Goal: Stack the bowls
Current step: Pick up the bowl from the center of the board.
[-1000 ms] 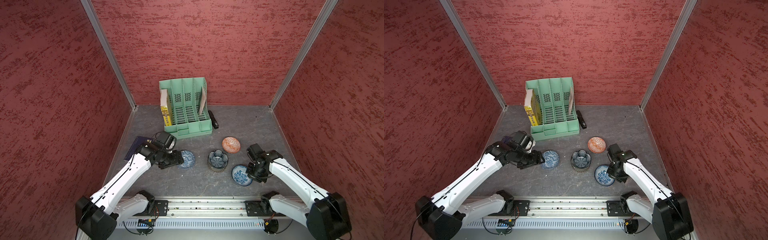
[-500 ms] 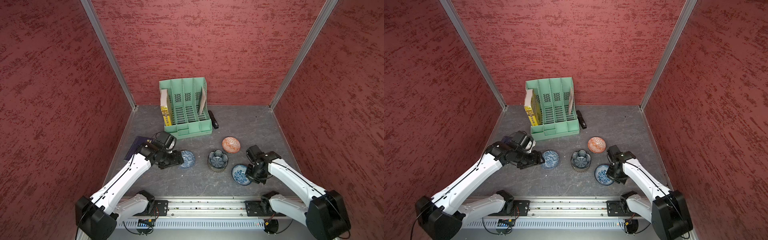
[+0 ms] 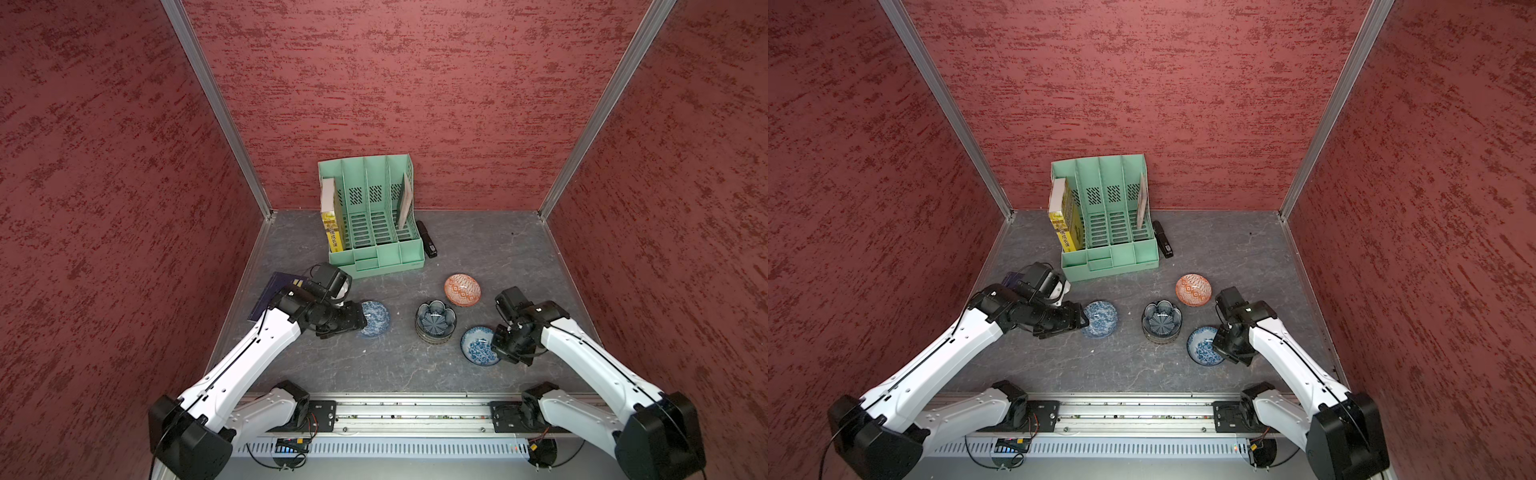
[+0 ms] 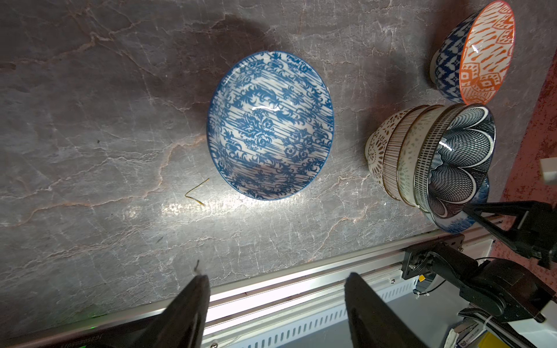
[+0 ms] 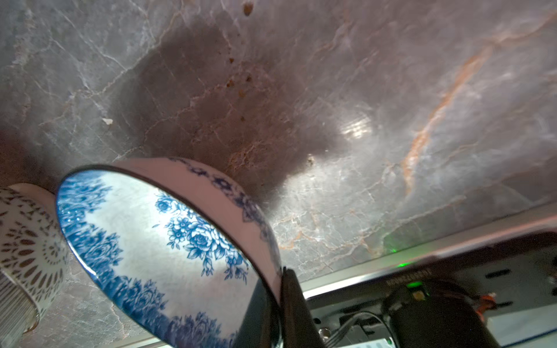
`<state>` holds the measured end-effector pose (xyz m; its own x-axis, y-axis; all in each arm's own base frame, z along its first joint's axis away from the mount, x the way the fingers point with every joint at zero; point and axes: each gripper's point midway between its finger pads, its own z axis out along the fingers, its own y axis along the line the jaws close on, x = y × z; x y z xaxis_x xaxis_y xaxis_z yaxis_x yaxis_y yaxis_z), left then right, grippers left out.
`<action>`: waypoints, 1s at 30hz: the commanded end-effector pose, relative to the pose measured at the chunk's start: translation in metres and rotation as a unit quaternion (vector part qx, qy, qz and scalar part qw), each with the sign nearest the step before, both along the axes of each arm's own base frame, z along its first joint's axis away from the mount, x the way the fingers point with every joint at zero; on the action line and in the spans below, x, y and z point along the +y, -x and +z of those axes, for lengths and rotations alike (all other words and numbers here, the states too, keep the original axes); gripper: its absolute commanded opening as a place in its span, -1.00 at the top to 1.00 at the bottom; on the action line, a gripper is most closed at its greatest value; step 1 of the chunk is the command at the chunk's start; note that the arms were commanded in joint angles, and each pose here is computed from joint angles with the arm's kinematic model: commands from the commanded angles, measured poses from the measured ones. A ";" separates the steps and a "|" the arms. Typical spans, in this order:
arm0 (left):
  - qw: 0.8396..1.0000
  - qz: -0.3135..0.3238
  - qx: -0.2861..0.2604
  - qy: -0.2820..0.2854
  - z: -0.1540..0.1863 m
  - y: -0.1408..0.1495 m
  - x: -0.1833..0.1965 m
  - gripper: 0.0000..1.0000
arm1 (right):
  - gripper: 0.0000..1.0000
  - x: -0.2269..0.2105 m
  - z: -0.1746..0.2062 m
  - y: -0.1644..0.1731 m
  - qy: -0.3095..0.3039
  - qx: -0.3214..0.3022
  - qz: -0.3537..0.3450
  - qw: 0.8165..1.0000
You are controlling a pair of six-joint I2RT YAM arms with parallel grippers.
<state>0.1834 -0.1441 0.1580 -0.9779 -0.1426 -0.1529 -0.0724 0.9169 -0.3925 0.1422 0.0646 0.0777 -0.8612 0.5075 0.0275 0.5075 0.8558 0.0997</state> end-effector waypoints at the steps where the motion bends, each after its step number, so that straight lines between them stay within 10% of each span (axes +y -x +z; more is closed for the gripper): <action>1: 1.000 -0.001 -0.006 0.009 0.009 0.002 0.001 -0.48 | 1.00 -0.003 0.039 -0.004 0.003 -0.029 0.015 0.999; 15: 0.996 -0.031 -0.036 0.073 0.085 -0.013 -0.021 -0.47 | 1.00 0.049 0.157 -0.057 -0.044 -0.090 0.139 0.985; 30: 0.992 -0.069 -0.013 0.105 0.111 -0.031 -0.054 -0.07 | 1.00 0.217 0.146 -0.096 -0.108 -0.065 0.325 0.937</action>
<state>0.2199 -0.1926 0.2719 -0.9804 -0.0799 -0.1800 0.0400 0.8143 -0.5791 0.2376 0.2545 0.2061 -0.9970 -0.0763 -0.0161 -0.0779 0.9654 0.2488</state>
